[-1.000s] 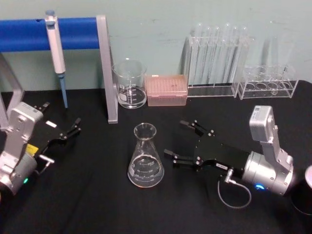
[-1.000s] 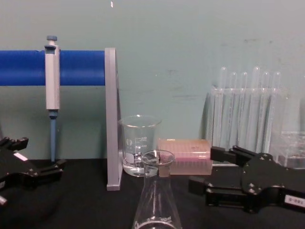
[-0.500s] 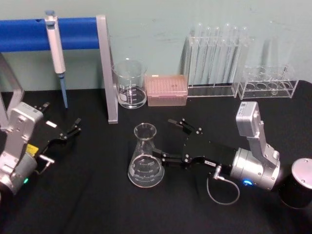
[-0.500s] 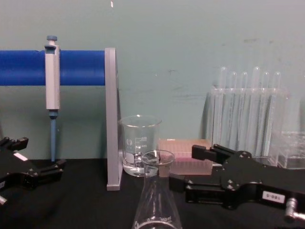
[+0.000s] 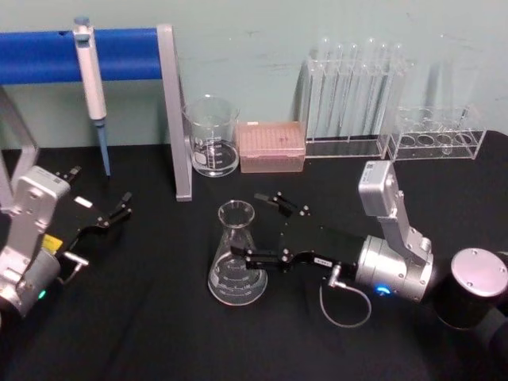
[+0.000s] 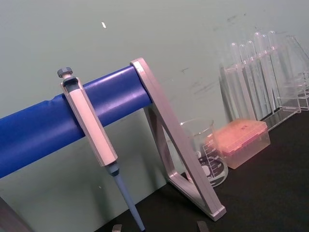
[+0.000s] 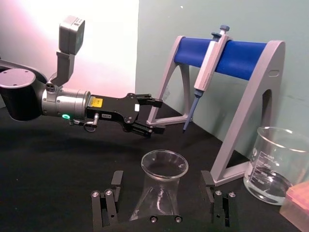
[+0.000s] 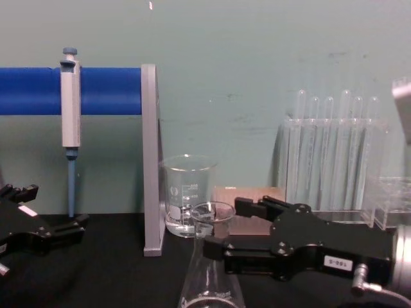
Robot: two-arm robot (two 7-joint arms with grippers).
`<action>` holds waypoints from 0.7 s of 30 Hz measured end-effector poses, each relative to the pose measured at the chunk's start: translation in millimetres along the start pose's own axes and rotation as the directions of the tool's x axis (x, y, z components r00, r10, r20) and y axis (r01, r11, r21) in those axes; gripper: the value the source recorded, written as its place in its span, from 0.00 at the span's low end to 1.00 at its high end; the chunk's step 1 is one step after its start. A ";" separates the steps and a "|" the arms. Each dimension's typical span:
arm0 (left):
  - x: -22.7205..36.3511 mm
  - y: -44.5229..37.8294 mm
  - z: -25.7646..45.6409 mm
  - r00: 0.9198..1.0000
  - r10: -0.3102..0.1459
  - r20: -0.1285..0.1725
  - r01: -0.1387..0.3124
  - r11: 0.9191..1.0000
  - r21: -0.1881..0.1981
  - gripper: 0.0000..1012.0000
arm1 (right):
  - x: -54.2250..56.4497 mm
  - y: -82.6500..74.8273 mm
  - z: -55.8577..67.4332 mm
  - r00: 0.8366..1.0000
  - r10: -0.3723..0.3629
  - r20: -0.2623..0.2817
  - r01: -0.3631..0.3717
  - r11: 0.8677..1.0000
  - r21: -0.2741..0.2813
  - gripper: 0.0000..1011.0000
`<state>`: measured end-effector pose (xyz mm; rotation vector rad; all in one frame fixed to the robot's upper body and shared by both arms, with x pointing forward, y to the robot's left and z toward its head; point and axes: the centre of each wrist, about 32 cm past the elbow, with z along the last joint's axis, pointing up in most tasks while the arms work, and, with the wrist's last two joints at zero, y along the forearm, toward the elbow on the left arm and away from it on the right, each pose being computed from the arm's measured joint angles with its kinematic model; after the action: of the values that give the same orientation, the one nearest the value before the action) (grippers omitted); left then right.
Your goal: Grasp the erlenmeyer flask with one hand, shake it three times, then place it back.
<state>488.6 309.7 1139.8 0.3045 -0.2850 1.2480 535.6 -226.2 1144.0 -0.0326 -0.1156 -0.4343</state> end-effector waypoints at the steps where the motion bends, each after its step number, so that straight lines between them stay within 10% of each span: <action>1: 0.0 0.0 0.0 1.000 0.000 0.000 0.000 1.000 0.000 0.99 | 0.1 0.8 -0.4 1.000 0.001 -0.002 -0.001 1.000 -0.001 0.99; 21: 0.0 0.0 0.0 1.000 0.000 0.000 0.000 1.000 0.000 0.99 | 7.5 17.1 -5.9 0.999 0.024 -0.040 -0.025 0.999 -0.020 0.99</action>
<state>488.6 309.7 1139.8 0.3045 -0.2850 1.2480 550.2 -214.2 1138.9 -0.0456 -0.0719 -0.4118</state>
